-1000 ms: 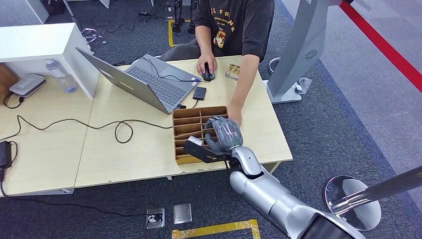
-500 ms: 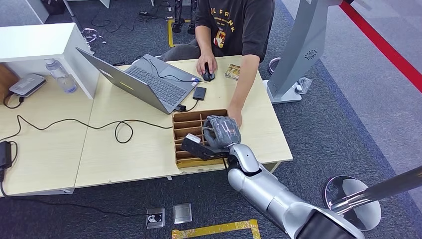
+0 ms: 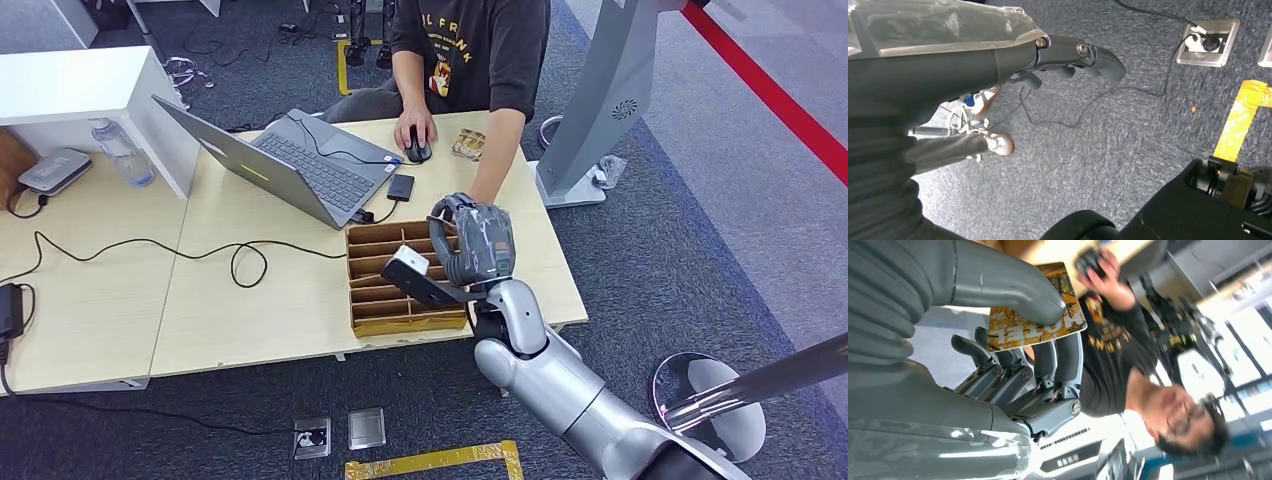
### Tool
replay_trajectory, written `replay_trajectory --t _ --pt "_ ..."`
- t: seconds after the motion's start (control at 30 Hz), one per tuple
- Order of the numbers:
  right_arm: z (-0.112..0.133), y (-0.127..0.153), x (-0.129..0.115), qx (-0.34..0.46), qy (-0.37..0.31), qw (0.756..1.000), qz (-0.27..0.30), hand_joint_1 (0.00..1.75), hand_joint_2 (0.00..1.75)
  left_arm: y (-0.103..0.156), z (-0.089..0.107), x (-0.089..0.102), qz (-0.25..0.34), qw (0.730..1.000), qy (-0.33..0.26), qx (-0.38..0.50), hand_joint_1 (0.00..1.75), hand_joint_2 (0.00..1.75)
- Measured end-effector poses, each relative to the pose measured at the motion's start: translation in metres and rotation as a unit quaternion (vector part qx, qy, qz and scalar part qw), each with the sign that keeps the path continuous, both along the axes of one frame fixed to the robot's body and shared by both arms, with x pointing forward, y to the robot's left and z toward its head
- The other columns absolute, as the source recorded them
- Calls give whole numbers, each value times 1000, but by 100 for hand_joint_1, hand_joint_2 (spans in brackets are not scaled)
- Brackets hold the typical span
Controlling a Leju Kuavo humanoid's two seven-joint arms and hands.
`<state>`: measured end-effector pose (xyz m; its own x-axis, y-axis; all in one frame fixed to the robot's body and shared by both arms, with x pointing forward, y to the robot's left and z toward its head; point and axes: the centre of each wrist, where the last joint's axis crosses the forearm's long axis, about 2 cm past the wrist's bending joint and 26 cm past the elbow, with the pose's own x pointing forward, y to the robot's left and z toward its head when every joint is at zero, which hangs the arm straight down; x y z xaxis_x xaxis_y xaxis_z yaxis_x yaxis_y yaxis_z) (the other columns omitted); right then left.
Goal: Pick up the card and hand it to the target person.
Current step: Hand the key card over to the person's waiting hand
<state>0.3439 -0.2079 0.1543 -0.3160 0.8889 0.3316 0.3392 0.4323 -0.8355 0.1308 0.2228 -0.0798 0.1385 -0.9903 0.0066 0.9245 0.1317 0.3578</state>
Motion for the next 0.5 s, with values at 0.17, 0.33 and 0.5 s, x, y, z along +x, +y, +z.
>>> replay_trajectory --t 0.17,0.33,0.5 --pt "21 -15 10 38 -26 999 -7 175 175 0 0 -1 -2 1000 2 0 0 175" --pt "31 -29 30 41 -32 998 -17 175 175 -1 0 -1 -6 1000 5 -1 0 175" --pt "29 -44 47 11 -17 999 -47 175 175 -2 3 8 -21 1000 0 4 0 175"
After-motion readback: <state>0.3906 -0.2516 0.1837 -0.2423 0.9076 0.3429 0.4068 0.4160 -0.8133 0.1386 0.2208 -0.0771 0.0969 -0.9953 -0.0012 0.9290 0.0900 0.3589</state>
